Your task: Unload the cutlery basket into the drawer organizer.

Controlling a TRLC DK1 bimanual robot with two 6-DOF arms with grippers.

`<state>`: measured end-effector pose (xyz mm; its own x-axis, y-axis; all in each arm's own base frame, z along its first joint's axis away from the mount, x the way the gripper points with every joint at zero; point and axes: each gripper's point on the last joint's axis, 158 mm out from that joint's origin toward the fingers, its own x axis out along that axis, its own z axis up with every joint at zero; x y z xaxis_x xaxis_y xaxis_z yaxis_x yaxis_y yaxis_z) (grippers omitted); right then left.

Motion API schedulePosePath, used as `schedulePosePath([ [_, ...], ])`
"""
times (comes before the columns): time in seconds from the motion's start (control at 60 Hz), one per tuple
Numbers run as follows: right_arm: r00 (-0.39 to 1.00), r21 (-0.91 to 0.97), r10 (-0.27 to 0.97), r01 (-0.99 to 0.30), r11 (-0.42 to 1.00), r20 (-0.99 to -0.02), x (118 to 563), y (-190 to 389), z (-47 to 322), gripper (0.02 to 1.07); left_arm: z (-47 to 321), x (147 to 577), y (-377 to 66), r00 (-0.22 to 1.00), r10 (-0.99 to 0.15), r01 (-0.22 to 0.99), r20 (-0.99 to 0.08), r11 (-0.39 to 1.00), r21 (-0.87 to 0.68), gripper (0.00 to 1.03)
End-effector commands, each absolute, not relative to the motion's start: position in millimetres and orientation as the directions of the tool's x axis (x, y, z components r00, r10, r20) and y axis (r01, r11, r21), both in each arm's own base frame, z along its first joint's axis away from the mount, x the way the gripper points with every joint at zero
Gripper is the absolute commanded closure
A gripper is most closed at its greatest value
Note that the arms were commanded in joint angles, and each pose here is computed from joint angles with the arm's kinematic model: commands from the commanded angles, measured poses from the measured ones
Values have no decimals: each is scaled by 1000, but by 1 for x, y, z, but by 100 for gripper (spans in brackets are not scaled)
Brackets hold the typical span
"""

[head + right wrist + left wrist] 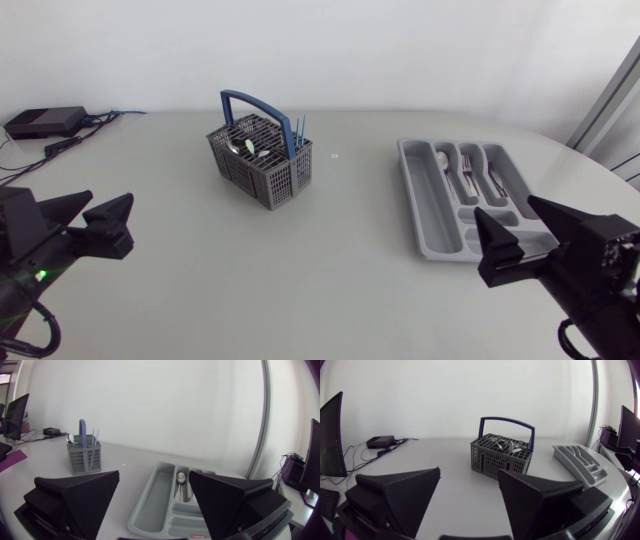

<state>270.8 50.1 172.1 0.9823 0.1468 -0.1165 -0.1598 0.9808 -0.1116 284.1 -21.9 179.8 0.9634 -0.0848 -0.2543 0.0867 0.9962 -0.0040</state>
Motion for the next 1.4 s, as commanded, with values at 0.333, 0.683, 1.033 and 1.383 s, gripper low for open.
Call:
schedulePosePath([
  [0.333, 908, -103, 307, -347, 932, -286, 313, 137, 178, 7, 156, 322, -48, 808, -142, 233, -571, 968, 89, 9],
  [0.683, 747, -88, 413, -528, 845, -521, 351, 219, 149, 7, 135, 340, -67, 682, -258, 402, -684, 914, 55, 8],
  [1.033, 582, -74, 461, -670, 739, -670, 385, 277, 132, 7, 132, 352, -73, 672, -295, 445, -679, 894, 51, 9],
  [1.383, 540, -67, 550, -750, 658, -637, 434, 328, 132, 11, 134, 357, -77, 666, -340, 476, -664, 879, 27, 9],
])
